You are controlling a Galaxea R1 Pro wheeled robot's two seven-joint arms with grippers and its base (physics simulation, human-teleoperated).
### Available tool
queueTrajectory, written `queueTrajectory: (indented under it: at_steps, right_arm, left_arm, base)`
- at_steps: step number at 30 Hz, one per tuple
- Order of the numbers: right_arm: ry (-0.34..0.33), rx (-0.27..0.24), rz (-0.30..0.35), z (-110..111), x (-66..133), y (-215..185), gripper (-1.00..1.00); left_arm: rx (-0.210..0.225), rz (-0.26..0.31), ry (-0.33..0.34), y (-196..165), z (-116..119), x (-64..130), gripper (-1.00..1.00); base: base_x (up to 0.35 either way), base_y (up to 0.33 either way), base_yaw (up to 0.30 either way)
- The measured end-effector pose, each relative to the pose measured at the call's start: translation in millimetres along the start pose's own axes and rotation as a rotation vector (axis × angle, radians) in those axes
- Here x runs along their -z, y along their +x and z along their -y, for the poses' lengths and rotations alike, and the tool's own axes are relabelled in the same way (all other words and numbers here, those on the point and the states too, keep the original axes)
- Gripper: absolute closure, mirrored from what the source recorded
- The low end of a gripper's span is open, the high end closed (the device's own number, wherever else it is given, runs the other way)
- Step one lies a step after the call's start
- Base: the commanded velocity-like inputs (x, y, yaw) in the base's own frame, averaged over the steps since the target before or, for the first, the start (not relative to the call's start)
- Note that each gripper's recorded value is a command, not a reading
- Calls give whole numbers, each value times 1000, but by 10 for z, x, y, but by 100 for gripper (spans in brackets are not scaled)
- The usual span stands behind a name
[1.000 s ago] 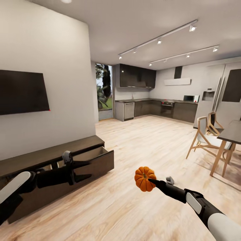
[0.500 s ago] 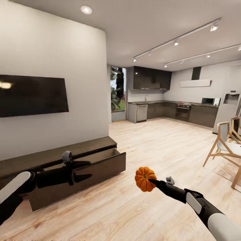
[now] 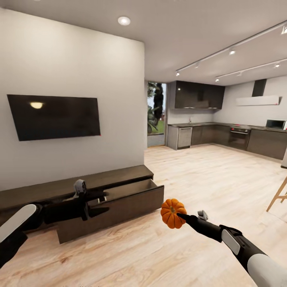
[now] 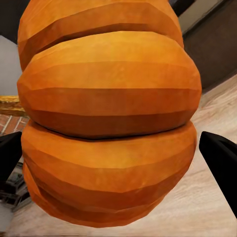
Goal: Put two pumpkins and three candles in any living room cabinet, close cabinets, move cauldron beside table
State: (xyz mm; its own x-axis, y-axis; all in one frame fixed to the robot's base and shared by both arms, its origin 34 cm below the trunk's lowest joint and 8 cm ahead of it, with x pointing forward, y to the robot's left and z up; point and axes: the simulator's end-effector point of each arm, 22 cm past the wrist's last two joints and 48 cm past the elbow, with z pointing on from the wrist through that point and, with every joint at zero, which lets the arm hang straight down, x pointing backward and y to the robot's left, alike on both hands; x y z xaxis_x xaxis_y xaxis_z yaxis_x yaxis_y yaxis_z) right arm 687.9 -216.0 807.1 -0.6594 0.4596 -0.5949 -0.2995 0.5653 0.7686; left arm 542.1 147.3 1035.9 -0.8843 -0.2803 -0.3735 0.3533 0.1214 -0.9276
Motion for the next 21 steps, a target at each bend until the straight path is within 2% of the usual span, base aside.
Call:
queueTrajectory:
  at_steps: [15, 21]
  right_arm:
    - [-4, 7, 6, -243, 68, -203, 100]
    - [15, 10, 8, -294, 96, -280, 100]
  left_arm:
    - [-10, 2, 3, -110, 291, 8, -100]
    - [-15, 3, 5, -149, 408, 11, -100]
  base:
    - [0, 0, 264]
    - [0, 0, 264]
